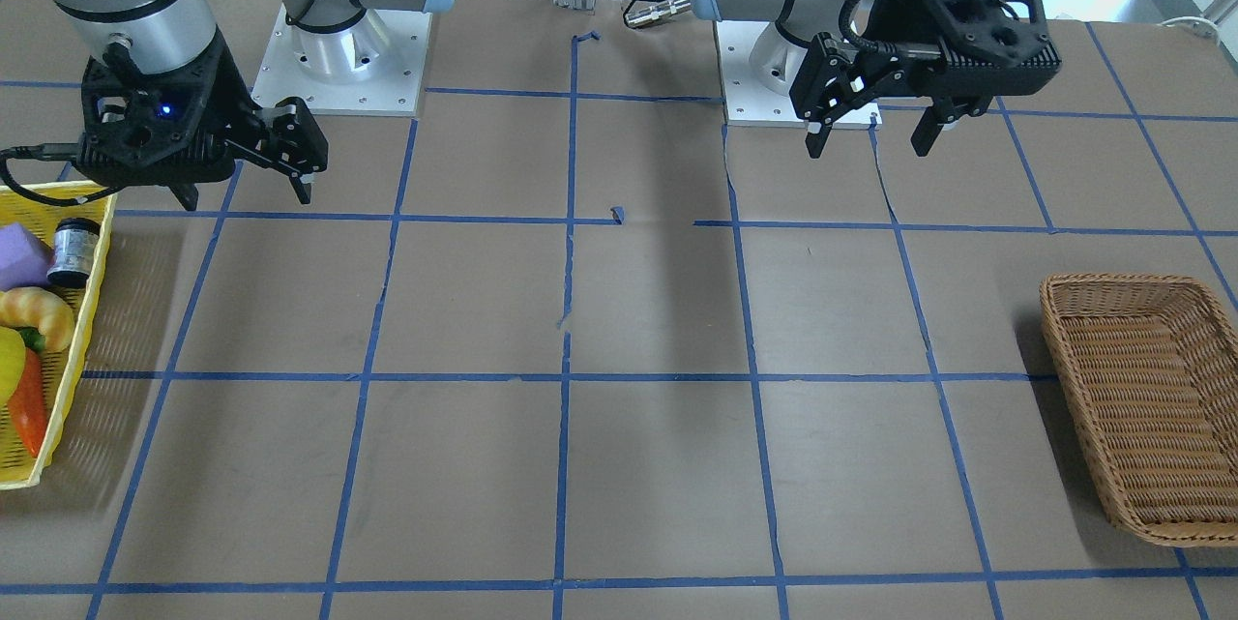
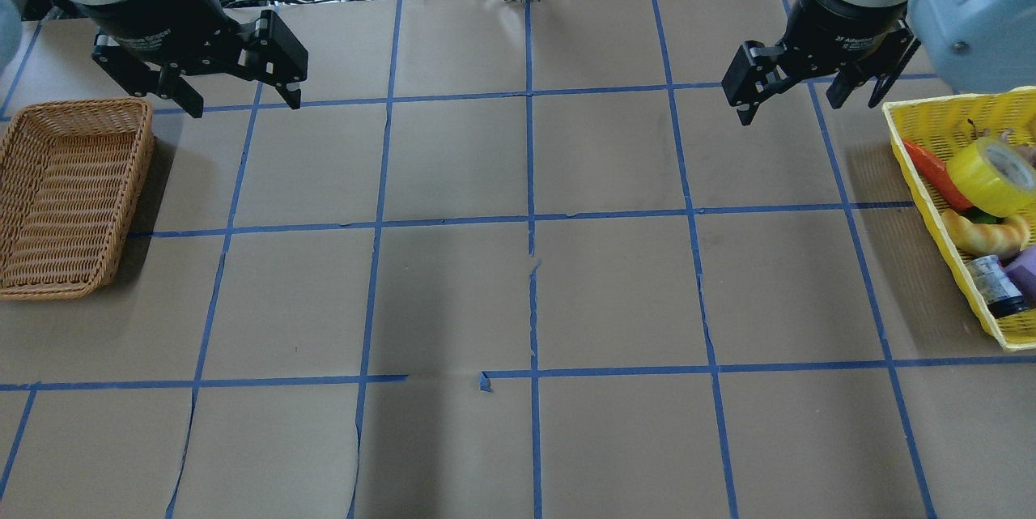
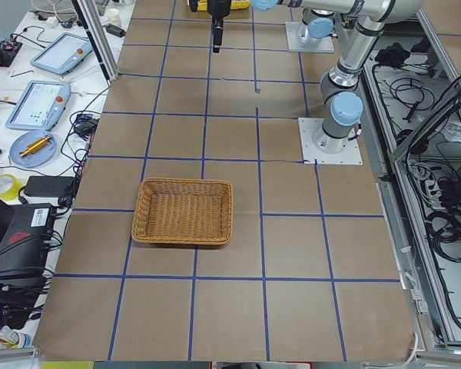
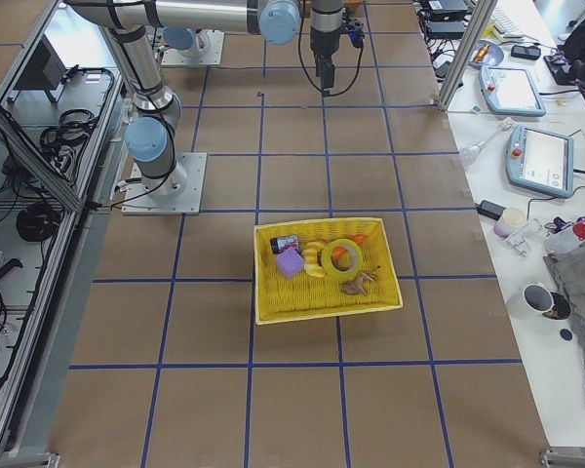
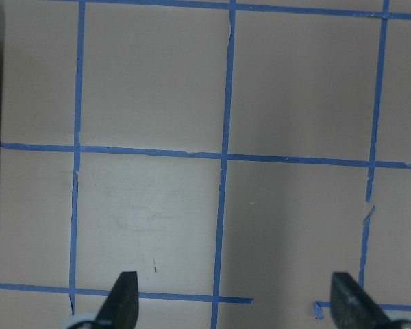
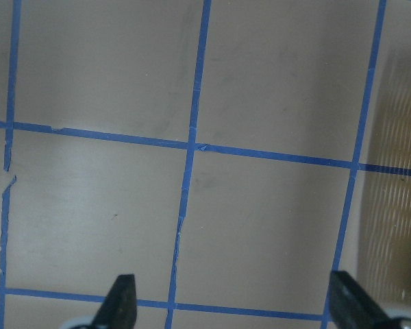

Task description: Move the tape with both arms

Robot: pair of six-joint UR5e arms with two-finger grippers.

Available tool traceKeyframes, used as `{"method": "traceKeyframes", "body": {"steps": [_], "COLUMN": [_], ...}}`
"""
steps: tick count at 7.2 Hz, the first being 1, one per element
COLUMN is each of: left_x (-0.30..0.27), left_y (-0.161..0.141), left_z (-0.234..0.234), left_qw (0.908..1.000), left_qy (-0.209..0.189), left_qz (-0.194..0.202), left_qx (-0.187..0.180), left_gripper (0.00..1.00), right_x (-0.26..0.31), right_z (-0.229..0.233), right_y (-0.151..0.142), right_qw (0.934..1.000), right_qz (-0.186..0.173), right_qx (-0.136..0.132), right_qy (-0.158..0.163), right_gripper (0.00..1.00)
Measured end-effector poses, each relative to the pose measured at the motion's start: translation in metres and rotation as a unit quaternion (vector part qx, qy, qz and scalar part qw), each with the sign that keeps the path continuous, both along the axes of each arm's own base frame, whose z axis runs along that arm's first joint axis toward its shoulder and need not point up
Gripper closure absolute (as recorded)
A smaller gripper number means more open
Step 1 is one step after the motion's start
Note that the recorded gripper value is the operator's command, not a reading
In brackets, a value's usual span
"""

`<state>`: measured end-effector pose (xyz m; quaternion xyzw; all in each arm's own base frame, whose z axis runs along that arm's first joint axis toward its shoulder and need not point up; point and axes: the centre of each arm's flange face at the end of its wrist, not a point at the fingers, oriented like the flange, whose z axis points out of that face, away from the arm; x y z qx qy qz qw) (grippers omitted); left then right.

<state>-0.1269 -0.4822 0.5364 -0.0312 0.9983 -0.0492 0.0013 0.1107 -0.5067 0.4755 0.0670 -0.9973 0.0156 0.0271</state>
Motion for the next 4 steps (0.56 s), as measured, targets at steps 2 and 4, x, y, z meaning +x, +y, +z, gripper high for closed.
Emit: {"method": "traceKeyframes", "body": {"steps": [2,4], "left_x": [-0.0002,0.0006], "left_y": [-0.0014,-0.0029], "left_z": [-0.0029,-0.0029], "left_qw": [1.0000,1.0000], "left_qy": [0.001,0.000], "left_qz": [-0.002,-0.002], "left_qx": [0.001,-0.001], "left_gripper": [0.00,0.00], "right_x": [0.0000,-0.0003], "right_z": [-0.0010,-0.0015], "right_y": [0.0000,-0.0002], "right_qw": [1.0000,1.0000], "right_qz": [0.000,0.000], "right_qx": [0.001,0.001], "right_qy": [0.000,0.002], "right_gripper": [0.00,0.00]}}
